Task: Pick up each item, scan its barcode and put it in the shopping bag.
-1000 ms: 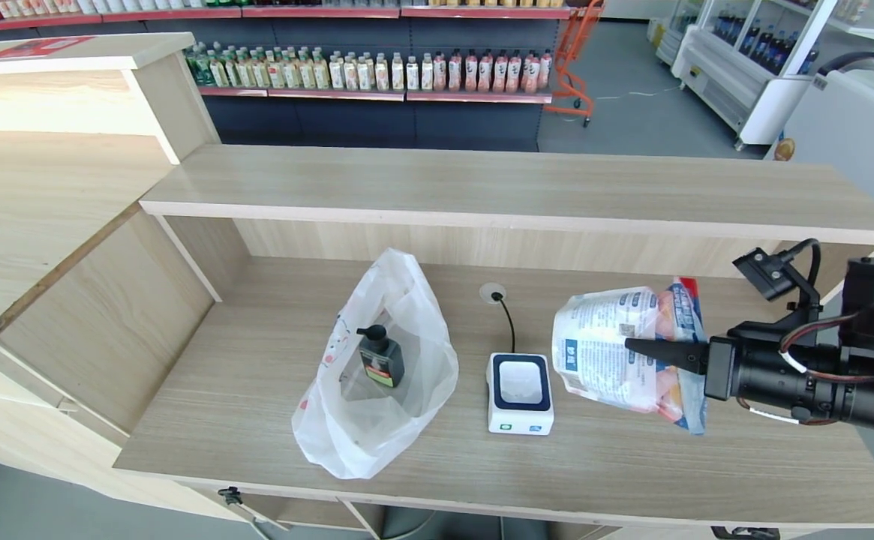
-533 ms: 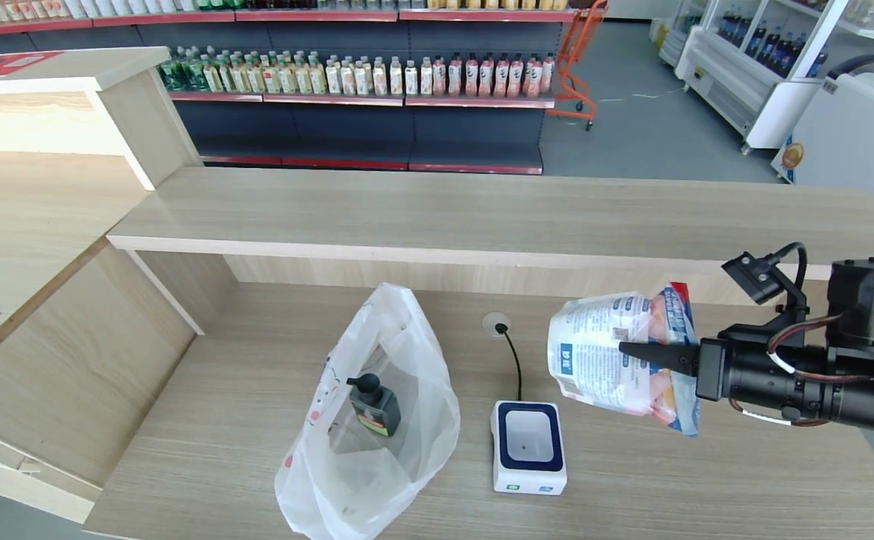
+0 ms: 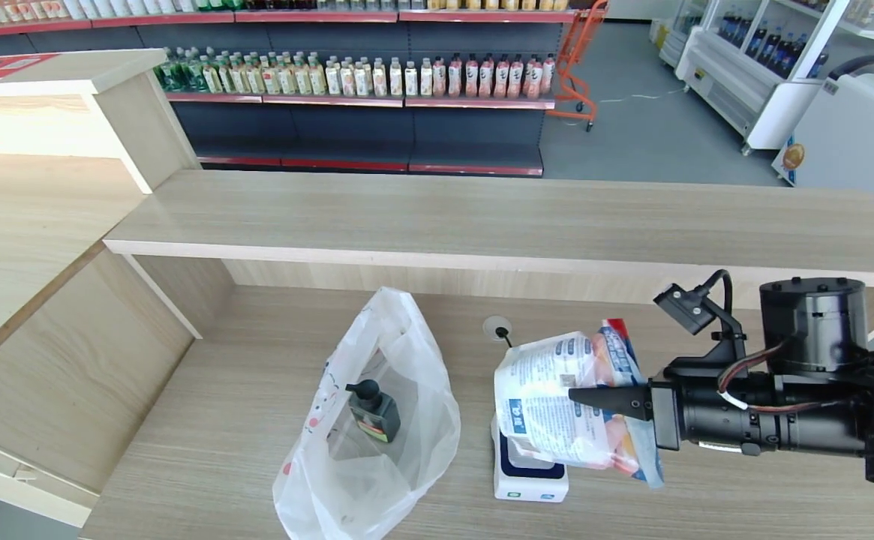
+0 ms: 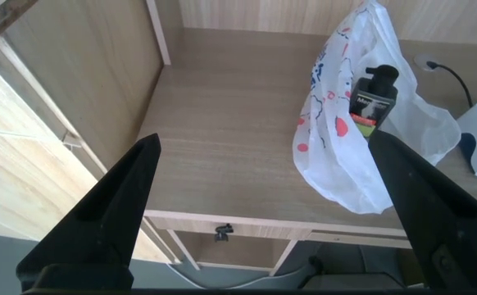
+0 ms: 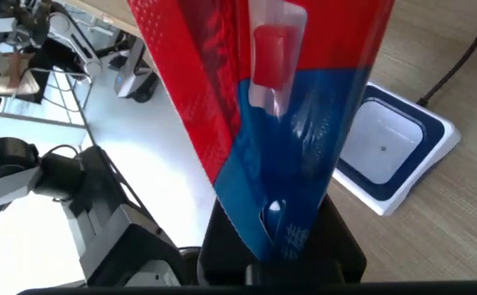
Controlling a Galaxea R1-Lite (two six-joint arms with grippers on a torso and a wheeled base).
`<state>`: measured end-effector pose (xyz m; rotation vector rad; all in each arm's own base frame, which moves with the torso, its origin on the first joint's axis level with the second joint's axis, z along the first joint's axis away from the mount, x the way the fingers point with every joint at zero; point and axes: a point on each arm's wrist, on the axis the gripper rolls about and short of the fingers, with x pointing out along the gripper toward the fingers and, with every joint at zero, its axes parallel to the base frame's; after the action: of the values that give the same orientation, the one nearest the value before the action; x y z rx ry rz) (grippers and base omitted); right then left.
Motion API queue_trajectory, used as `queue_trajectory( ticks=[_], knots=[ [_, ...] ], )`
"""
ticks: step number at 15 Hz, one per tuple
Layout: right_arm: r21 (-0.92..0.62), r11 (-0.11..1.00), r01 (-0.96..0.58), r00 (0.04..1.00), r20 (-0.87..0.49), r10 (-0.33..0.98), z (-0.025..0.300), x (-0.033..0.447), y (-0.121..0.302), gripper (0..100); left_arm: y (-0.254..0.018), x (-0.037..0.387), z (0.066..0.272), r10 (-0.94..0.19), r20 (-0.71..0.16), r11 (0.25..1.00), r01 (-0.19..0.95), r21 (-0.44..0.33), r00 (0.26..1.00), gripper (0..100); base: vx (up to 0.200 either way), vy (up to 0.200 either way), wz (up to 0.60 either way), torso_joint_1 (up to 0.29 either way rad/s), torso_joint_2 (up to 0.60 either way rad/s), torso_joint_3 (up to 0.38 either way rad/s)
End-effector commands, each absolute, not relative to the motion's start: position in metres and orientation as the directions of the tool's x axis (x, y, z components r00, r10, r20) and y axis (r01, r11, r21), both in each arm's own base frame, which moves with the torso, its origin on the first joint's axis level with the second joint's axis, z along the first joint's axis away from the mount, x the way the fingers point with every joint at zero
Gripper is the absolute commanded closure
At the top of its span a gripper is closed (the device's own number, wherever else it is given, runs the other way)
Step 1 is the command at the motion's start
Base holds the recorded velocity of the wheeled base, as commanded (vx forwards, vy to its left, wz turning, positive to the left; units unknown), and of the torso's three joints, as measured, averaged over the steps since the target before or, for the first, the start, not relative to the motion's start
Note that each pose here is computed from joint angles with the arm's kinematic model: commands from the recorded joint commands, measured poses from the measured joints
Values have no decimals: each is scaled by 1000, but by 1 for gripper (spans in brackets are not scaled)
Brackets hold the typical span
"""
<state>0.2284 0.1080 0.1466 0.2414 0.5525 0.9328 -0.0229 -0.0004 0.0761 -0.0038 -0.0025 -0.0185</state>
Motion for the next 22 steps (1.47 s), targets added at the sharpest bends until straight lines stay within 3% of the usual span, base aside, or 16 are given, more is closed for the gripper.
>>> queue_trajectory(
  ticks=[1,5,14,22],
  knots=[
    [423,568,-706,424,-390,817,129,241,123,100,0,-23,76,-18,3,1000,18,-5,1000,0,0,0,0,0,0,0],
    [315,555,-770,409,-425,808,97,276,135,100,0,-23,76,-18,3,1000,18,-5,1000,0,0,0,0,0,0,0],
    [156,445,-882,358,-392,848,77,328,193,100,0,-23,76,-17,3,1000,17,-5,1000,0,0,0,0,0,0,0],
    [82,419,-904,360,-380,852,60,355,213,100,0,-23,76,-18,3,1000,18,-5,1000,0,0,0,0,0,0,0]
  ],
)
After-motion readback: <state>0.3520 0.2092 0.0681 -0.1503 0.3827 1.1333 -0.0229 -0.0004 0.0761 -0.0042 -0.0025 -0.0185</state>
